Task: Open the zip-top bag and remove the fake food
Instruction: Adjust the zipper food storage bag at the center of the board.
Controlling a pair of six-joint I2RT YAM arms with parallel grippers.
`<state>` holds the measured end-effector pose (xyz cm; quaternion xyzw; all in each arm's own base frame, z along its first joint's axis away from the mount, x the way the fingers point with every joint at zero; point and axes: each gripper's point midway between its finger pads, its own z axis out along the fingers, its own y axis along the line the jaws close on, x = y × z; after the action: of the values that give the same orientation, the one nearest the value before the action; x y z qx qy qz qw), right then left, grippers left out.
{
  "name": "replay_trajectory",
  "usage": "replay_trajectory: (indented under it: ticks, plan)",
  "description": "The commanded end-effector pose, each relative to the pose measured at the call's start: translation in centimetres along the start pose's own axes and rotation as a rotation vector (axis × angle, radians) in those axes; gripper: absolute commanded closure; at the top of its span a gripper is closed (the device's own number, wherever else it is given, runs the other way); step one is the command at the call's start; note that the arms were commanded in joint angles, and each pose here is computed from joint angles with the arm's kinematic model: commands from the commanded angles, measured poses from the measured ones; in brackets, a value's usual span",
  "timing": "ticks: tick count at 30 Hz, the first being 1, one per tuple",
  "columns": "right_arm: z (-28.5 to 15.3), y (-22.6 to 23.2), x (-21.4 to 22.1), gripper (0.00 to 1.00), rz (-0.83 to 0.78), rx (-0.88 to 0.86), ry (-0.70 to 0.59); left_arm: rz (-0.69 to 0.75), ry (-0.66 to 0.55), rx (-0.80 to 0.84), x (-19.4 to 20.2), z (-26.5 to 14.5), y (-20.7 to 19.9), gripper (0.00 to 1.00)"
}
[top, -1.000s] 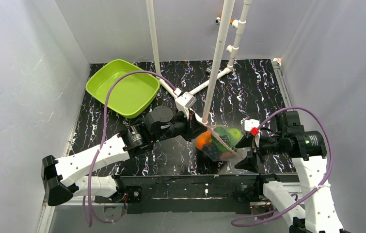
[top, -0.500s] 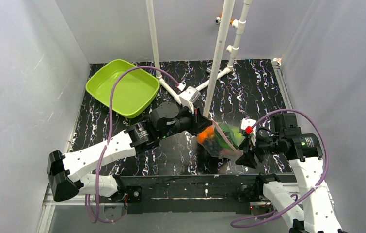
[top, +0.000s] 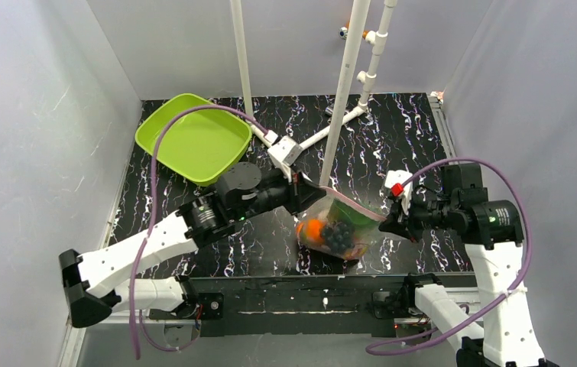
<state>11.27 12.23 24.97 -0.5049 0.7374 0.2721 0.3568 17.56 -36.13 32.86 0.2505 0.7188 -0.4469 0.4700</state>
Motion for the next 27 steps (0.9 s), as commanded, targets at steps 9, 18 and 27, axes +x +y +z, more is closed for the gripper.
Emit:
replay_trajectory:
  ticks: [9,18,27]
  plan:
    - [1.2,-2.7,-5.6,0.99,-0.039,-0.125,-0.062,0.04,0.047,0.155,2.1,-4.9,-2.0,0.81]
    - [1.7,-2.6,-8.1,0.99,-0.071,-0.182,-0.067,0.102,-0.014,0.096,0.3,-7.1,-1.1,0.38]
    - [2.4,-4.1,-9.1,0.99,-0.008,-0.154,-0.077,0.217,-0.053,0.112,-1.4,-9.5,-1.6,0.02]
